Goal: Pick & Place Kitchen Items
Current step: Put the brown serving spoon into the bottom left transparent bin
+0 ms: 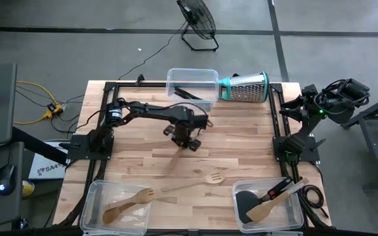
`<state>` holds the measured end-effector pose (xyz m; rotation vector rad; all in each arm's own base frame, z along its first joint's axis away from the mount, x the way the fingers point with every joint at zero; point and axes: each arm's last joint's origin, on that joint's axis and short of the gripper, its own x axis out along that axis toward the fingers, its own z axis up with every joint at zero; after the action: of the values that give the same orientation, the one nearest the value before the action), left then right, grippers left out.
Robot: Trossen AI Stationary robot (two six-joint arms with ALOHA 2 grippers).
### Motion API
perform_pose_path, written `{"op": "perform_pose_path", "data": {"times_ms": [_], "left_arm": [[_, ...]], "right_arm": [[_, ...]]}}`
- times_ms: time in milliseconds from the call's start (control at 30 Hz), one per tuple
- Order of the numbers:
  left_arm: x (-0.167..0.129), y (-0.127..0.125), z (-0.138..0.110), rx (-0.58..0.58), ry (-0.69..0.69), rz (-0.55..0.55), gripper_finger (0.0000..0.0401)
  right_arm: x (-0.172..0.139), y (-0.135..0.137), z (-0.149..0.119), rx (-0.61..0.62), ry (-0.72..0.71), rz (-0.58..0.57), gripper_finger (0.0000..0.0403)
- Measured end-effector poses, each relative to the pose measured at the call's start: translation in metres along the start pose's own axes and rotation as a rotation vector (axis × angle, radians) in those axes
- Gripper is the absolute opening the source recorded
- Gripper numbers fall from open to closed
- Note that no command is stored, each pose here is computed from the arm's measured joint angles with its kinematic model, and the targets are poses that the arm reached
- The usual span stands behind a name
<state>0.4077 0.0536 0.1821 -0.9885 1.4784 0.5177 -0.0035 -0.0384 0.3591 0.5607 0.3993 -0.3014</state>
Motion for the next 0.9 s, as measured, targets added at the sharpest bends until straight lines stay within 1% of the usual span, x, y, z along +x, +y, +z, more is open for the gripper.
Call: {"op": "perform_pose_path", "data": {"times_ms": [133,300,500,633,800,900], "left_arm": [[-0.029,-0.013,0.003,0.138,-0.023,-0.066,0.0081],[-0.066,-0.033,0.001,0.326,-0.050,-0.228,0.0081],[-0.111,-0.051,-0.006,0.590,-0.100,-0.425,0.0081],[-0.141,-0.060,-0.011,0.721,-0.186,-0.516,0.0081],[-0.173,-0.071,-0.014,0.820,-0.341,-0.613,0.0081],[-0.187,-0.077,-0.014,0.872,-0.426,-0.662,0.0081]], "right_arm": [[0.000,0.000,0.000,-0.001,0.001,0.000,0.0206],[0.000,0.000,0.000,0.000,0.000,0.000,0.0206],[0.000,0.000,0.000,-0.006,0.000,0.000,0.0206],[0.000,0.000,0.000,-0.010,0.000,0.000,0.0206],[0.000,0.000,0.000,-0.026,0.000,0.000,0.0206],[0.000,0.000,0.000,-0.027,0.000,0.000,0.0206]]}}
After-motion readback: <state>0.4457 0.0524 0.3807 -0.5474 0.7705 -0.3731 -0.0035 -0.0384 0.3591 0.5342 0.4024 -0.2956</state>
